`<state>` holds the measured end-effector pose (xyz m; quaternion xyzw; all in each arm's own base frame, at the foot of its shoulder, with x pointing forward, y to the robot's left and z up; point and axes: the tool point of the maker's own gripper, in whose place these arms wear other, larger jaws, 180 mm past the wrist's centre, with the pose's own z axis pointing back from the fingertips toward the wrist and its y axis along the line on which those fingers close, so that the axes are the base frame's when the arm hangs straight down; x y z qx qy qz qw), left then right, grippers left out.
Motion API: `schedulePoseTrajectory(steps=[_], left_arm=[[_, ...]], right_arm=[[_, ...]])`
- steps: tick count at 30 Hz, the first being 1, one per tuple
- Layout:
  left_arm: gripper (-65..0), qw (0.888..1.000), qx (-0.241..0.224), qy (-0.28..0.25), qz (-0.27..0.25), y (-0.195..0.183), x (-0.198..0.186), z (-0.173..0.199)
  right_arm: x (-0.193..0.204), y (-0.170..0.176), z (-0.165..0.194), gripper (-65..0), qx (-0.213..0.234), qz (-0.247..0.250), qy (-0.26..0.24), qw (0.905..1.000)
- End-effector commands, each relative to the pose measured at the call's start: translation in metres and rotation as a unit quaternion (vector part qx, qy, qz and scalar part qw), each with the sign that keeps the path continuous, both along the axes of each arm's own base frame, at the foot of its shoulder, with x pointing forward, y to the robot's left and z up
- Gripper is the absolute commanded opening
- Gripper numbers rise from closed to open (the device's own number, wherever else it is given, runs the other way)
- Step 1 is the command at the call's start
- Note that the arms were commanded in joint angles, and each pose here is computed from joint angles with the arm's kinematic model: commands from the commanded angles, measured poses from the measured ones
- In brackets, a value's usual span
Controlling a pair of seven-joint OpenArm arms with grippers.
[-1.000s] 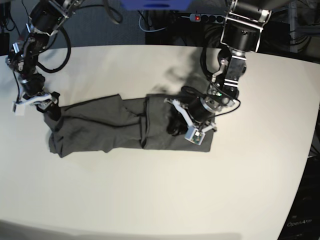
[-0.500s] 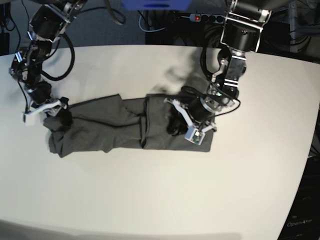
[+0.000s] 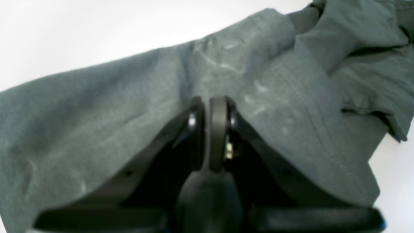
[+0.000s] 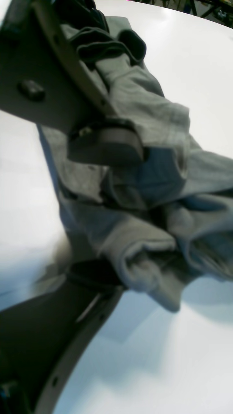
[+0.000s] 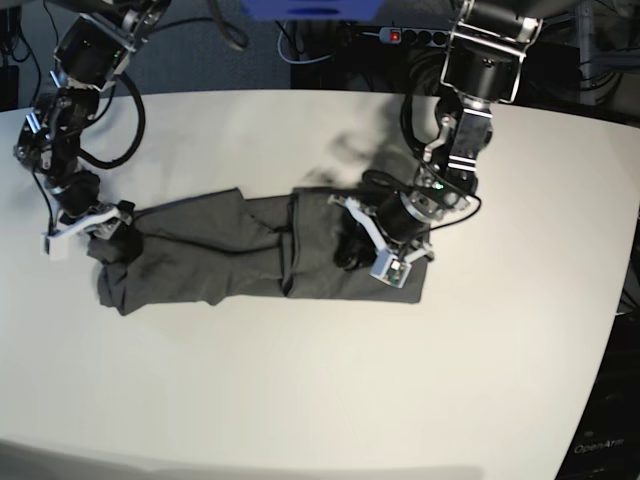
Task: Fold the T-shirt properly
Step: 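Move the right gripper to the strip's other end and grasp it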
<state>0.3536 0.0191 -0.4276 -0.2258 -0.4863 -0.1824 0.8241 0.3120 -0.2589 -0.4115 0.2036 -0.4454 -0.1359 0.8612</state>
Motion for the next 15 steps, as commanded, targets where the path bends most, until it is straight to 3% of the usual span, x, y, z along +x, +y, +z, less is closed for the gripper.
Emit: schedulePoseTrajectory(steps=[1, 15], left_arm=[[-60.3, 1.0, 0.009, 0.0, -0.004, 0.0, 0.002, 0.002], [-60.3, 1.0, 0.006, 0.0, -0.005, -0.003, 0.002, 0.002]], right_arm=[[0.014, -0.004, 0.019, -22.1, -0.004, 0.0, -0.034, 0.9994], [0.023, 0.02, 0.018, -22.1, -0.002, 0.037, -0.033, 0.9988]])
